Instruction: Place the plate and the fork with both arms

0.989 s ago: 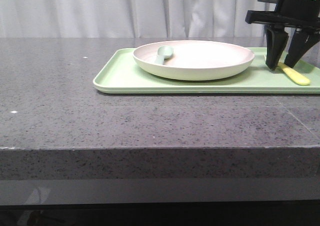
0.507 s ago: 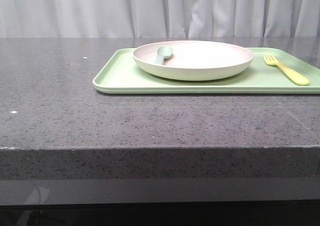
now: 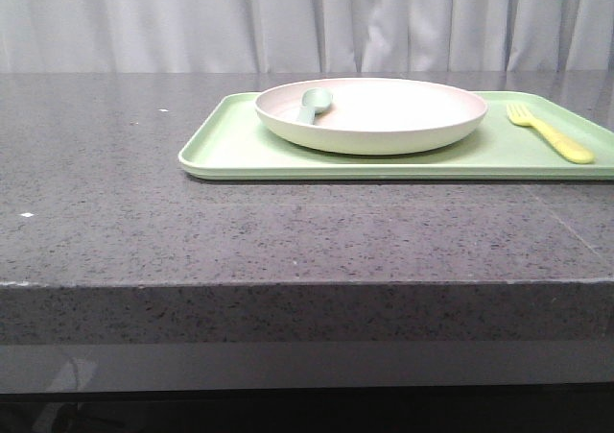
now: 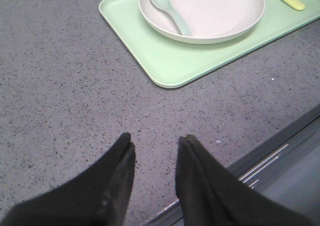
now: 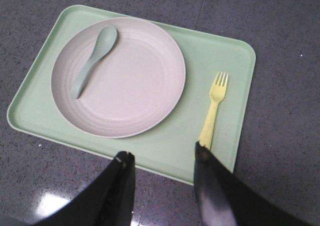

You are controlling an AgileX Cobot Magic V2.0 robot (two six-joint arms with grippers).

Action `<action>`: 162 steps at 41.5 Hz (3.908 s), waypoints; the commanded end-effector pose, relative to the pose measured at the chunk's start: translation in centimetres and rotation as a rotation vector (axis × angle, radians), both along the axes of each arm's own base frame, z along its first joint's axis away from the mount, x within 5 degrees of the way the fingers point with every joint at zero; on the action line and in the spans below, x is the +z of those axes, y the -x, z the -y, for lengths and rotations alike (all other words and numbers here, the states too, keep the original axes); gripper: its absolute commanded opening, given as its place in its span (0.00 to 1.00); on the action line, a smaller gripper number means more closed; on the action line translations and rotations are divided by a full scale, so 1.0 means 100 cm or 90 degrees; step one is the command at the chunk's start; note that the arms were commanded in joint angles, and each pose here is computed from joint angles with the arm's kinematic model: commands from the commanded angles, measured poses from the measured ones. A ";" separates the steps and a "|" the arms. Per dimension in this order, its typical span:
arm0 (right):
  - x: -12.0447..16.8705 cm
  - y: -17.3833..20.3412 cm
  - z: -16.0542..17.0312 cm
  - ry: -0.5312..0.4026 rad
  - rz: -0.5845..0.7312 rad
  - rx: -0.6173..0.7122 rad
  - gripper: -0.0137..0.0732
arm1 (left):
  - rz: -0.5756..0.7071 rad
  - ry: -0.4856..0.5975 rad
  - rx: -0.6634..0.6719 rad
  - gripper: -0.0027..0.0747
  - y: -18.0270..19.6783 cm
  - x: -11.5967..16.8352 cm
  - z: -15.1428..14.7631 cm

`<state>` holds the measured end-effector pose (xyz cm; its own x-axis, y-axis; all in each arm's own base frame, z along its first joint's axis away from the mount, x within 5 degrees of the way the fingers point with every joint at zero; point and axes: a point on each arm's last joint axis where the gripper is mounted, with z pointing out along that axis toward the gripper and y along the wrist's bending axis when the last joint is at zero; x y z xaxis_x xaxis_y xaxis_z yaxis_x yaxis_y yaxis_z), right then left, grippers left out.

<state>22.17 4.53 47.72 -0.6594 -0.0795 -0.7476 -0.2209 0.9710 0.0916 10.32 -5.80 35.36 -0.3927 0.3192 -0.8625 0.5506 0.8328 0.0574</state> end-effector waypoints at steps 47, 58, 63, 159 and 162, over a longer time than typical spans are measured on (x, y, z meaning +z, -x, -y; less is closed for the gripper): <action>-0.124 0.195 0.036 0.004 0.228 -0.017 0.52 | 0.054 0.069 -0.002 0.28 -0.001 0.017 0.004; -0.124 0.195 0.036 0.004 0.229 -0.017 0.21 | 0.065 0.102 -0.001 0.01 -0.002 0.021 0.006; -0.124 0.195 0.036 0.004 0.229 -0.017 0.08 | 0.080 0.110 0.002 0.01 -0.003 0.023 0.006; -0.126 0.196 0.036 0.006 0.216 -0.016 0.08 | 0.406 0.236 0.353 0.01 0.050 -0.136 -0.058; -0.126 0.196 0.036 0.006 0.216 -0.016 0.08 | 0.408 0.241 0.340 0.01 0.050 -0.135 -0.057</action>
